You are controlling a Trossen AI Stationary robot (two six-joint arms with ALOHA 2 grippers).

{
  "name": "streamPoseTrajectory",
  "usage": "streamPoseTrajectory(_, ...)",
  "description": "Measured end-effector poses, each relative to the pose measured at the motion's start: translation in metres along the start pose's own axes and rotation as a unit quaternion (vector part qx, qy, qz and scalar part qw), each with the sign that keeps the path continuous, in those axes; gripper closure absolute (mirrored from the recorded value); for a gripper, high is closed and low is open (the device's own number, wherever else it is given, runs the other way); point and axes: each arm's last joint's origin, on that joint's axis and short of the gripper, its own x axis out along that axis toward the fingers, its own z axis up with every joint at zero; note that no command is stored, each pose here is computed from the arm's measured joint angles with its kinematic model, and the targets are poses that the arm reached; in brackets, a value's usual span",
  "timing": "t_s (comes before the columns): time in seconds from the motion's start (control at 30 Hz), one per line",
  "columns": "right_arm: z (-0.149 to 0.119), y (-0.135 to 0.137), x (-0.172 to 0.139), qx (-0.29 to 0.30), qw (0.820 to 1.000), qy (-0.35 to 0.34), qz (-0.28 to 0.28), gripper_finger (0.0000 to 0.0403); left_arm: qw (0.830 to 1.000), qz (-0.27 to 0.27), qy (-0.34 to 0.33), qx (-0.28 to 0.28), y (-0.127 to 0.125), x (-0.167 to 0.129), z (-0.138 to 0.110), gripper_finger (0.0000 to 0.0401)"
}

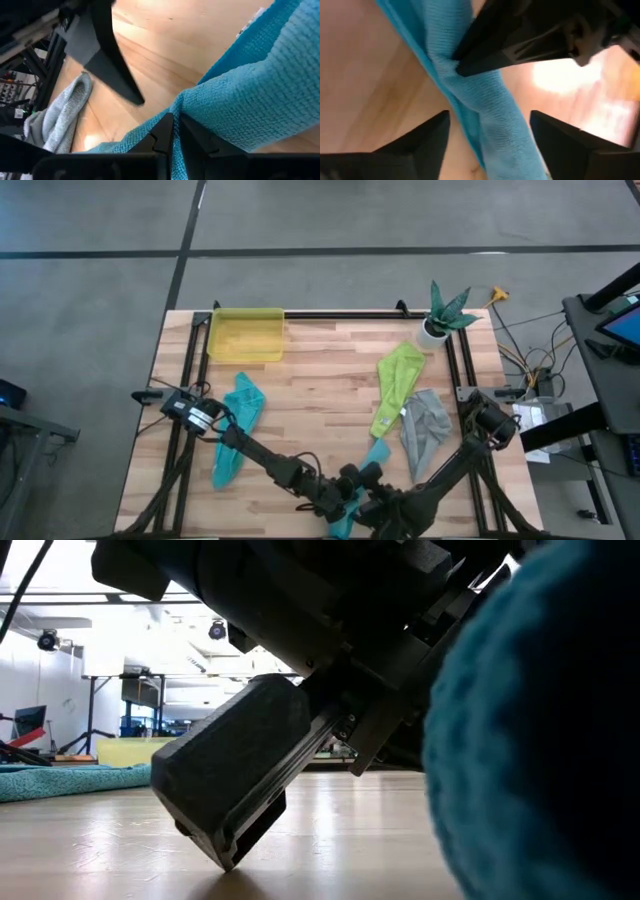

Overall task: Roll microfiber towels into tight, uniform cylinder then place into a basket
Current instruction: Put the rolled right light blue towel into the yellow bin

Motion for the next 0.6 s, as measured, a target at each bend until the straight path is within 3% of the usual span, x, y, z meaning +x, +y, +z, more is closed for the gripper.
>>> streamPoseTrajectory(0.2,0.000,-0.004,0.012,-0.042,0.999,0.014,0.015,0.0076,1.000,-0.006,0.003,-0.005,-0.002,-0.001,0.000,0.0389)
streamPoseTrajectory(0.6,0.004,-0.009,0.027,-0.047,0.999,0.004,-0.019,0.0076,1.000,-0.004,0.007,-0.003,-0.003,-0.002,0.001,0.0389)
